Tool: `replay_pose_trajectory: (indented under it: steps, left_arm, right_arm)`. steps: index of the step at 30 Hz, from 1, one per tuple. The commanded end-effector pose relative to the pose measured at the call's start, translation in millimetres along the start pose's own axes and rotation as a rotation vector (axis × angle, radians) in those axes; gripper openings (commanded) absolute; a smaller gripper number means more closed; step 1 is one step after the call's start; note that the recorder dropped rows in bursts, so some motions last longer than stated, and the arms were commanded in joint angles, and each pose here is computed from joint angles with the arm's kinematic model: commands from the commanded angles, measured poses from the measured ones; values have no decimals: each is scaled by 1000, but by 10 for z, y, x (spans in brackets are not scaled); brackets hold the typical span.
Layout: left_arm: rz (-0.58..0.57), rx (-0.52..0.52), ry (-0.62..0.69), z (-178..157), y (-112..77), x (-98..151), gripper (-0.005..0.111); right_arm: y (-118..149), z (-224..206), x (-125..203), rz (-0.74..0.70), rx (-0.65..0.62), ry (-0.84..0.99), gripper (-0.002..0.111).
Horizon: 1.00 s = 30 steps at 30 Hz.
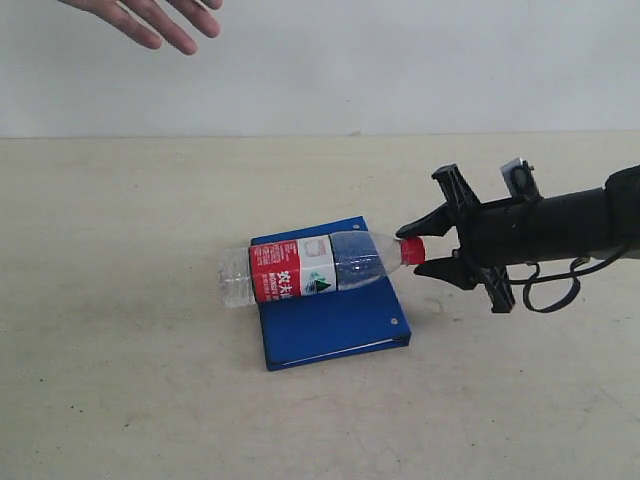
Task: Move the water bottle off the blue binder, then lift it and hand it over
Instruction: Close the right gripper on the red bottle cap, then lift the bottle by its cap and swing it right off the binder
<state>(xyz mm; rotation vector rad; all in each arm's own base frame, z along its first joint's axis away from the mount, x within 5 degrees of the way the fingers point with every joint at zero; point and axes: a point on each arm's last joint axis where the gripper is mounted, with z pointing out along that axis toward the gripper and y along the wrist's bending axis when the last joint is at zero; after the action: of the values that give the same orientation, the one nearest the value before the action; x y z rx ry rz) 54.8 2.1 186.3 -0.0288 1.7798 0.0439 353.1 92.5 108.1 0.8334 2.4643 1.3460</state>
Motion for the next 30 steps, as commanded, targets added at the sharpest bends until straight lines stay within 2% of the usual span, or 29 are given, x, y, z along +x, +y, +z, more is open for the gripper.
replay_pose_trajectory:
  steps: [1, 3, 6, 9, 10, 12, 14, 25, 30]
  left_arm:
    - [5, -1, -2, -4, 1, -2, 4]
    - [5, -1, -2, -4, 1, -2, 4]
    - [5, -1, -2, -4, 1, -2, 4]
    - [5, -1, -2, -4, 1, -2, 4]
    - [5, -1, -2, -4, 1, -2, 4]
    - [5, -1, -2, -4, 1, -2, 4]
    - [5, -1, -2, -4, 1, -2, 4]
    - [5, -1, -2, -4, 1, -2, 4]
    - [5, -1, -2, -4, 1, -2, 4]
  right_arm:
    - [5, 8, 2, -4, 0, 2, 24]
    - [1, 8, -1, 9, 4, -2, 12]
    - [0, 8, -2, 9, 5, -3, 1]
    - [15, 8, 13, -4, -12, 14, 0]
    - [26, 7, 24, -41, -24, 26, 0]
    - [114, -2, 45, -219, -97, 67, 0]
    - [170, -7, 57, -277, -140, 88, 0]
    - [466, -61, 90, -381, -342, 185, 0]
    - [487, -64, 86, -391, -353, 187, 0]
